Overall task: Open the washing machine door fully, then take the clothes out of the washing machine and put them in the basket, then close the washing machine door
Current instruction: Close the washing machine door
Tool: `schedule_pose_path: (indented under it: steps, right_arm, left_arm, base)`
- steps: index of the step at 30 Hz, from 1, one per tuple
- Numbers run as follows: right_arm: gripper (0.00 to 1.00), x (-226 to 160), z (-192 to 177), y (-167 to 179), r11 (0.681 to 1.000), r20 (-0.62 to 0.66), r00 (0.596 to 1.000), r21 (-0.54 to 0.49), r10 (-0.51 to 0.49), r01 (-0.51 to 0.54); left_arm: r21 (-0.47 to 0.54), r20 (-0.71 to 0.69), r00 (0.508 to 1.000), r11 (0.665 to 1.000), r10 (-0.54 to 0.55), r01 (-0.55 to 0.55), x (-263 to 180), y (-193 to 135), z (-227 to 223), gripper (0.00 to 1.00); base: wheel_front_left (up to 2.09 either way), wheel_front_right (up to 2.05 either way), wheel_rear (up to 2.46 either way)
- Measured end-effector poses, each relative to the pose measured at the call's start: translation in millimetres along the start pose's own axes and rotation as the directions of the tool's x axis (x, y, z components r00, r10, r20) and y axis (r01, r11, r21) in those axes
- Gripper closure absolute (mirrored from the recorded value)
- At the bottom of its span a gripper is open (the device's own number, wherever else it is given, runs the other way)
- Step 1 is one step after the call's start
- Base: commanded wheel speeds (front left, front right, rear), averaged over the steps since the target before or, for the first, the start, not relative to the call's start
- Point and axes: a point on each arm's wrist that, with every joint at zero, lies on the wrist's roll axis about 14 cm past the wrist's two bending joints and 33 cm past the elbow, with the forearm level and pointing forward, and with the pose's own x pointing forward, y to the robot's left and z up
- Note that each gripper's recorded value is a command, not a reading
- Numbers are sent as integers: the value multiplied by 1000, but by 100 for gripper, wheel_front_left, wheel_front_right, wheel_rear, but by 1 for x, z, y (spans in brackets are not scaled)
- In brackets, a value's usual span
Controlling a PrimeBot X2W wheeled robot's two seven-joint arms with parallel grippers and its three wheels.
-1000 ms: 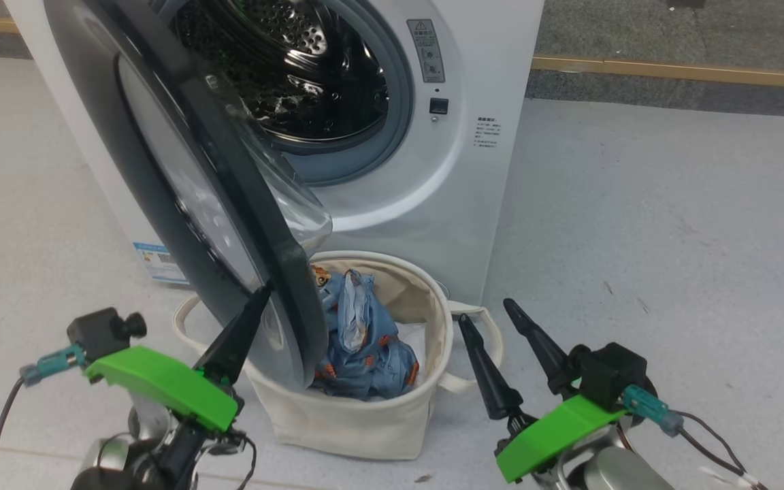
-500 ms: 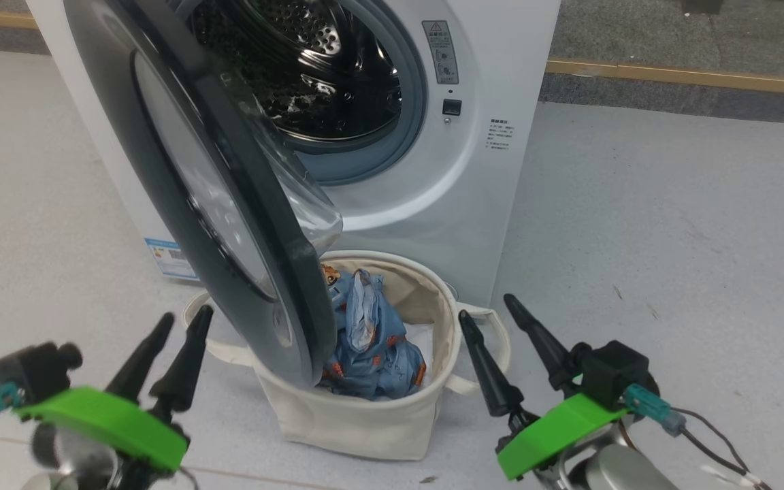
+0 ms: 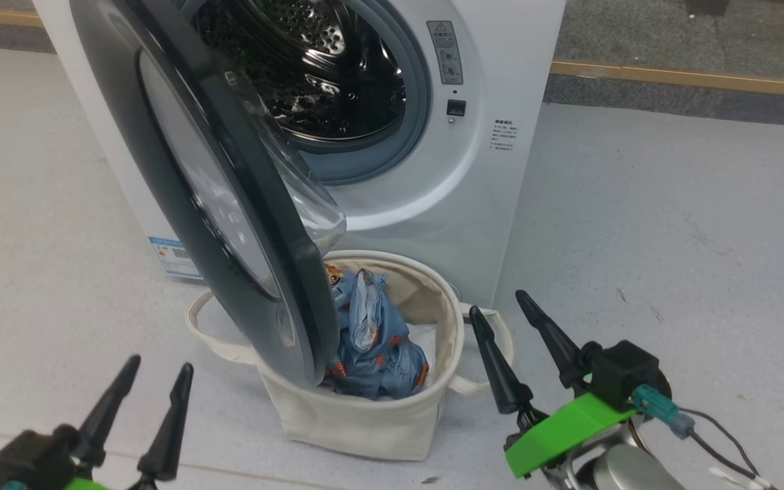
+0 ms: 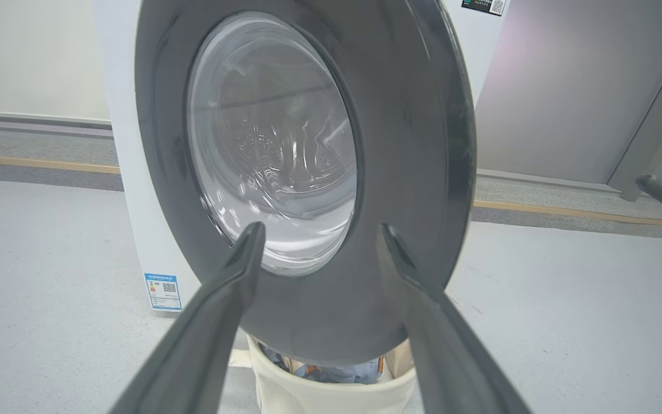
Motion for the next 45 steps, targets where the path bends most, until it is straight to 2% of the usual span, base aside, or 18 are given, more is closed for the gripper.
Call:
schedule_pose_path:
  steps: [15, 16, 17, 18, 22, 25, 29, 34, 41, 45]
  right_arm:
    - [0, 3, -5, 2, 1000, -8, 1000, 11, 12, -12]
    - [16, 4, -4, 3, 1000, -4, 1000, 12, 14, -14]
    - [83, 4, -4, 3, 1000, -4, 1000, 12, 14, -14]
    - [100, 4, -2, 4, 1000, 1, 1000, 12, 18, -18]
    - [100, 8, 5, 14, 999, 25, 998, 18, 49, -50]
    - [100, 12, 1, 39, 992, 18, 993, 40, 120, -121]
    - [100, 17, -20, 85, 965, -42, 965, 53, 258, -256]
    - [100, 27, -43, 112, 934, -122, 927, 29, 356, -355]
    - [100, 36, -58, 137, 899, -176, 882, 92, 438, -428]
    - [100, 45, -54, 143, 890, -170, 873, 105, 456, -444]
  left_arm:
    - [-8, -15, 1000, 1000, 26, -26, -6, 5, -10, 0]
    - [-9, -11, 1000, 1000, 27, -27, -6, 5, -9, 0]
    - [-9, -11, 1000, 1000, 27, -27, -6, 5, -9, 0]
    - [-10, -9, 1000, 1000, 28, -28, -6, 5, -9, 0]
    - [-13, -5, 999, 999, 37, -37, -6, 7, -8, 0]
    - [-17, 2, 999, 999, 50, -50, -7, 11, -6, 0]
    - [-27, 6, 997, 997, 72, -71, -10, 15, -5, 0]
    - [-34, 3, 995, 994, 103, -103, -18, 22, -6, 0]
    - [-36, 8, 988, 988, 152, -152, -34, 31, -5, 0]
    - [-35, 12, 985, 985, 170, -169, -42, 34, -3, 0]
  base:
    - [0, 0, 0]
    - [0, 0, 0]
    - [0, 0, 0]
    - [0, 0, 0]
    - [0, 0, 0]
    - [0, 0, 0]
    - [0, 0, 0]
    - [0, 0, 0]
    - [0, 0, 0]
    - [0, 0, 0]
